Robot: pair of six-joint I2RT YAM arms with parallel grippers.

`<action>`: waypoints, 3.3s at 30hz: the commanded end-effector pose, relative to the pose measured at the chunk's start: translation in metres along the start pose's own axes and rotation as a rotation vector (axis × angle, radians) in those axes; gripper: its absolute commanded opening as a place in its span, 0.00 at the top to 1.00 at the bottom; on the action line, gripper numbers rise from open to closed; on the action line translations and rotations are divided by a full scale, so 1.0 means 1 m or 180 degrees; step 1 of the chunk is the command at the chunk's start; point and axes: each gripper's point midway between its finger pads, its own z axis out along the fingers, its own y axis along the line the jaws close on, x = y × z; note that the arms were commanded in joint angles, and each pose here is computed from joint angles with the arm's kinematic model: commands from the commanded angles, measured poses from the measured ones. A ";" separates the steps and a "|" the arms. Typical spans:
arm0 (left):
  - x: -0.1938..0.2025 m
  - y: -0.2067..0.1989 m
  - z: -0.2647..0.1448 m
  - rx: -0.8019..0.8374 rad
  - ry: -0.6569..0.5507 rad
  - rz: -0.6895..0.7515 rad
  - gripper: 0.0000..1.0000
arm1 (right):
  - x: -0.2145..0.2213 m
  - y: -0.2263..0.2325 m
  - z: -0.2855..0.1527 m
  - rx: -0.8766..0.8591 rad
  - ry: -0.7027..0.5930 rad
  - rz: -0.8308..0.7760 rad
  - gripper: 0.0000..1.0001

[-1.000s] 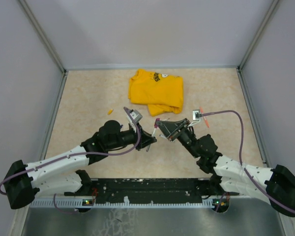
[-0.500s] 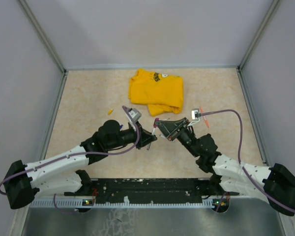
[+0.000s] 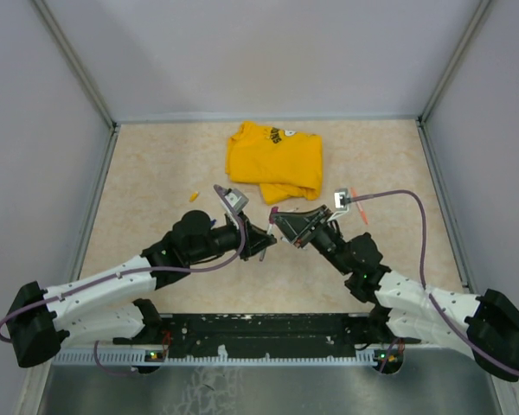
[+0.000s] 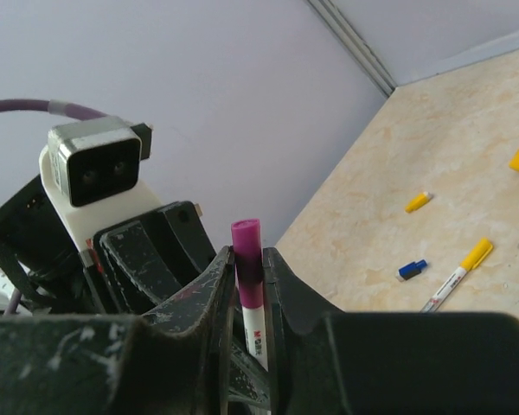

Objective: Insert the pens into the pen caps
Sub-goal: Insert the pen cap onto the pen, then press the pen cap onto the pen.

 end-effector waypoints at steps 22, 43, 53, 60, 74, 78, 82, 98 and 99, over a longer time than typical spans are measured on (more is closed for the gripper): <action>-0.046 -0.007 -0.005 -0.0052 -0.0449 0.0218 1.00 | -0.041 0.012 -0.019 0.0338 -0.0022 -0.0635 0.71; -0.021 -0.025 0.006 0.0386 -0.0048 0.0389 1.00 | -0.061 0.033 0.025 0.0617 0.0386 -0.0743 0.56; -0.021 -0.025 0.007 0.0393 -0.0050 0.0399 1.00 | -0.050 0.031 0.022 0.0570 0.0481 -0.0684 0.67; -0.030 -0.026 0.006 0.0361 -0.0154 0.0412 1.00 | -0.044 0.026 0.018 0.0596 0.0520 -0.0646 0.85; -0.080 -0.028 -0.002 0.0146 -0.0639 0.0520 1.00 | -0.019 0.027 0.009 0.0330 0.0913 -0.0906 1.00; -0.096 -0.035 -0.005 0.0194 -0.0793 0.0558 1.00 | -0.004 0.021 0.004 0.0309 0.1100 -0.0905 1.00; -0.109 -0.041 -0.007 0.0240 -0.0929 0.0587 1.00 | 0.016 0.015 -0.004 0.0290 0.1285 -0.0775 1.00; -0.142 -0.061 -0.016 0.0413 -0.1259 0.0680 1.00 | 0.095 -0.023 -0.056 0.0628 0.2041 -0.0712 1.00; -0.144 -0.063 -0.016 0.0423 -0.1262 0.0696 1.00 | 0.096 -0.027 -0.060 0.0677 0.2063 -0.0721 1.00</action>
